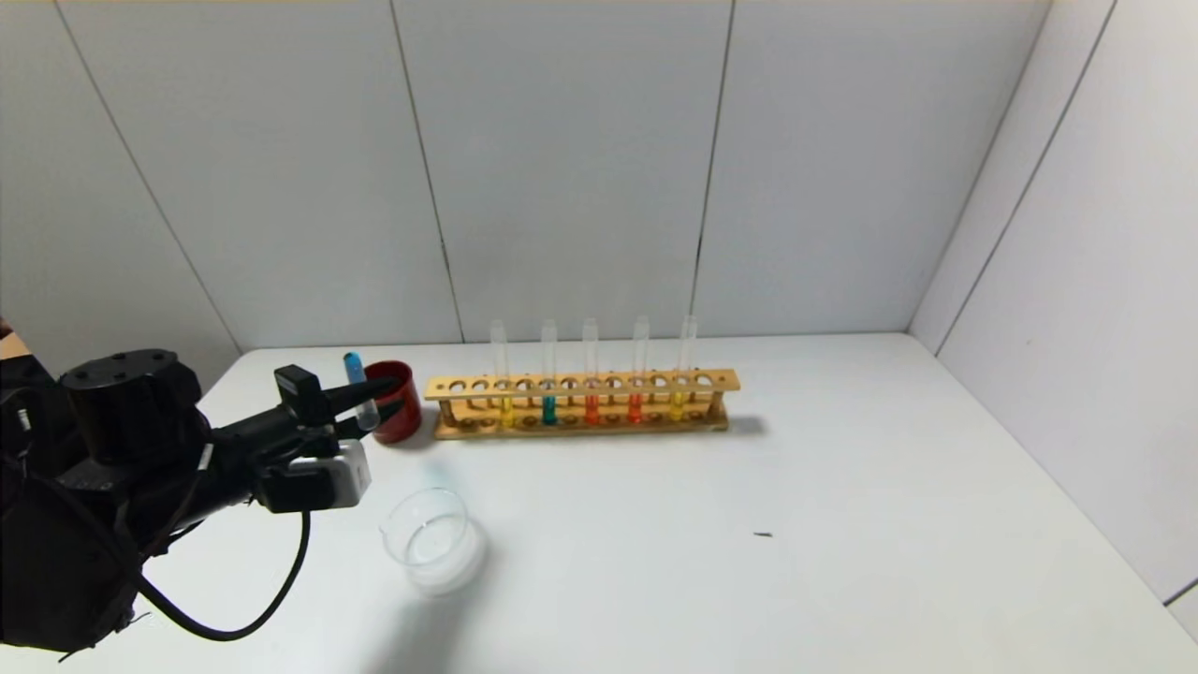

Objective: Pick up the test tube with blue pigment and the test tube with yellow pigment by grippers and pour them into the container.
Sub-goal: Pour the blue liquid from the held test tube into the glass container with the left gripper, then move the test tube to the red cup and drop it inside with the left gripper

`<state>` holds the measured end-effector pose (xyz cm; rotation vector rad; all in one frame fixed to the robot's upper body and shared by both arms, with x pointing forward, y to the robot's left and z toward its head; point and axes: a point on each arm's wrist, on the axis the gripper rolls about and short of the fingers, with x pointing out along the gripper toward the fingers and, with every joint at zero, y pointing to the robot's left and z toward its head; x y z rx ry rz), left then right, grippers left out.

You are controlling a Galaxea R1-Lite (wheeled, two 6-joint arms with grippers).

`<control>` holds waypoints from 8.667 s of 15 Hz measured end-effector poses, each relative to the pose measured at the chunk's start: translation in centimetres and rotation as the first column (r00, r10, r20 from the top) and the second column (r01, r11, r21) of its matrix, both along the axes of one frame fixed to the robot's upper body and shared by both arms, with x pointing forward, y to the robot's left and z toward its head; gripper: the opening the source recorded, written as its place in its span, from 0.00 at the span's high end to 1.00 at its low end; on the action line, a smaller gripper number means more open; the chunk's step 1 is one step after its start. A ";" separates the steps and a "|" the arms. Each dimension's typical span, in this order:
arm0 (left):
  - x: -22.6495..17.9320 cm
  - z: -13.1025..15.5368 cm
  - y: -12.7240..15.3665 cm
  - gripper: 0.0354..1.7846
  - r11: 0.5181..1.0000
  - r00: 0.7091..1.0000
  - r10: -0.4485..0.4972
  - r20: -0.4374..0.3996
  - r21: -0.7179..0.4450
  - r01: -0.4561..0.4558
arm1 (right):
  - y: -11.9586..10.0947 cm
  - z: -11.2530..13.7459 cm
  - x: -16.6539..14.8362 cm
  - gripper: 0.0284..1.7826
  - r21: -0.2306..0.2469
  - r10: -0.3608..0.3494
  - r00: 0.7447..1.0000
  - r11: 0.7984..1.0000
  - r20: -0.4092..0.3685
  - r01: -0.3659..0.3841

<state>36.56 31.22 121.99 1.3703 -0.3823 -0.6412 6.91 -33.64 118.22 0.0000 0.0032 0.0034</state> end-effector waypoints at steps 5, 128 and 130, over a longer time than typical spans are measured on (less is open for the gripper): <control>0.5 -0.3 -0.6 0.82 0.997 1.000 -0.006 0.020 0.071 0.005 | 0.0 0.0 0.0 0.02 0.000 0.000 1.000 1.000 0.000 0.000; 10.7 3.5 0.3 0.82 0.227 0.756 0.165 -0.633 -0.722 -0.654 | 0.0 0.0 0.0 0.02 0.000 0.000 1.000 1.000 0.000 0.000; 11.6 2.1 0.3 0.82 0.228 0.743 0.165 -0.649 -0.708 -0.669 | 0.0 0.0 0.0 0.02 0.000 0.000 1.000 1.000 0.000 0.000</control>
